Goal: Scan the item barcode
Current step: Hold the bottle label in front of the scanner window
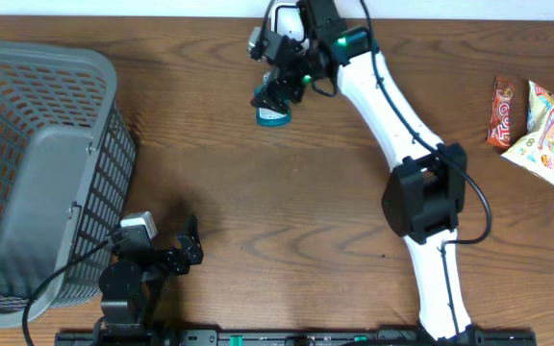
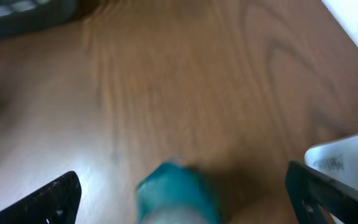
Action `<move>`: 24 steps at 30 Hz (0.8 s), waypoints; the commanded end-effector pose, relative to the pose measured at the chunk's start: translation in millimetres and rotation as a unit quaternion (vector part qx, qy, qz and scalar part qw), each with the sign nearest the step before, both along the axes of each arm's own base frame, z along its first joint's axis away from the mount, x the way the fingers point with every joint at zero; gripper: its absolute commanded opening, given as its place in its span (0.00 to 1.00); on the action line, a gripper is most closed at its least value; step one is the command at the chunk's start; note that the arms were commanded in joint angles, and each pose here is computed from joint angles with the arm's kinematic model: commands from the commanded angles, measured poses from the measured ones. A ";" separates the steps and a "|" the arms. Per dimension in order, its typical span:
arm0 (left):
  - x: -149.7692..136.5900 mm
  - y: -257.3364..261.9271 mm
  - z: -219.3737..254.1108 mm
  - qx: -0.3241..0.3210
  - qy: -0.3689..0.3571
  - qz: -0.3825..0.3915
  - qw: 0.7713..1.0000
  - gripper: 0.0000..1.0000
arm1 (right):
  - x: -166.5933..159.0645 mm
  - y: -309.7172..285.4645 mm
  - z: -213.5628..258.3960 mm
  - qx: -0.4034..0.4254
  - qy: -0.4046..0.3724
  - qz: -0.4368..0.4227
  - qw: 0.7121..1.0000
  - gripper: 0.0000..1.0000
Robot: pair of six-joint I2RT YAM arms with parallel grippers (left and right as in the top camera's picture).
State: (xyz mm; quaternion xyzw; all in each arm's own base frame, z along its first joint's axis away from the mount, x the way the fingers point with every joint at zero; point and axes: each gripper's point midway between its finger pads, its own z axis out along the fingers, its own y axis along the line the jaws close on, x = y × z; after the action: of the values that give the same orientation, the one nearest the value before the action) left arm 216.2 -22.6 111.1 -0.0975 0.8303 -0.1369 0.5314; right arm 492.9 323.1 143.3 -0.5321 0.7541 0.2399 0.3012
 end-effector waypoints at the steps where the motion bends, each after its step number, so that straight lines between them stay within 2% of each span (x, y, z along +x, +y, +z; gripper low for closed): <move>1: -2.1 -2.5 -9.9 0.003 0.014 -0.009 1.000 0.98 | 3.4 9.6 -48.0 -0.019 0.040 -0.025 0.999 0.98; 4: -2.1 -2.5 -9.9 0.003 0.014 -0.009 1.000 0.98 | 0.6 13.3 -60.0 -0.026 0.048 -0.021 0.998 0.93; 9: -2.1 -2.5 -9.9 0.003 0.014 -0.009 1.000 0.98 | 1.2 13.6 -64.4 -0.028 0.049 -0.022 0.998 0.60; 12: -2.1 -2.5 -9.9 0.003 0.014 -0.009 1.000 0.98 | 3.7 9.1 -65.8 -0.033 0.050 -0.031 0.998 0.36; 18: -2.1 -2.5 -9.9 0.003 0.014 -0.009 1.000 0.98 | 4.5 0.9 -72.3 -0.057 0.058 -0.055 0.995 0.03; 24: -2.1 -2.5 -9.9 0.003 0.014 -0.009 1.000 0.98 | 6.5 -1.9 -40.2 -0.031 0.082 -0.109 0.990 0.01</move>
State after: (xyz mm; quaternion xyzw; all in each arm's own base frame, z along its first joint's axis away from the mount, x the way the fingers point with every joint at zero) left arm 216.2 -22.6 111.1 -0.0975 0.8303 -0.1369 0.5314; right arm 501.7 332.1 111.3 -0.4858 0.7966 0.2299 0.2769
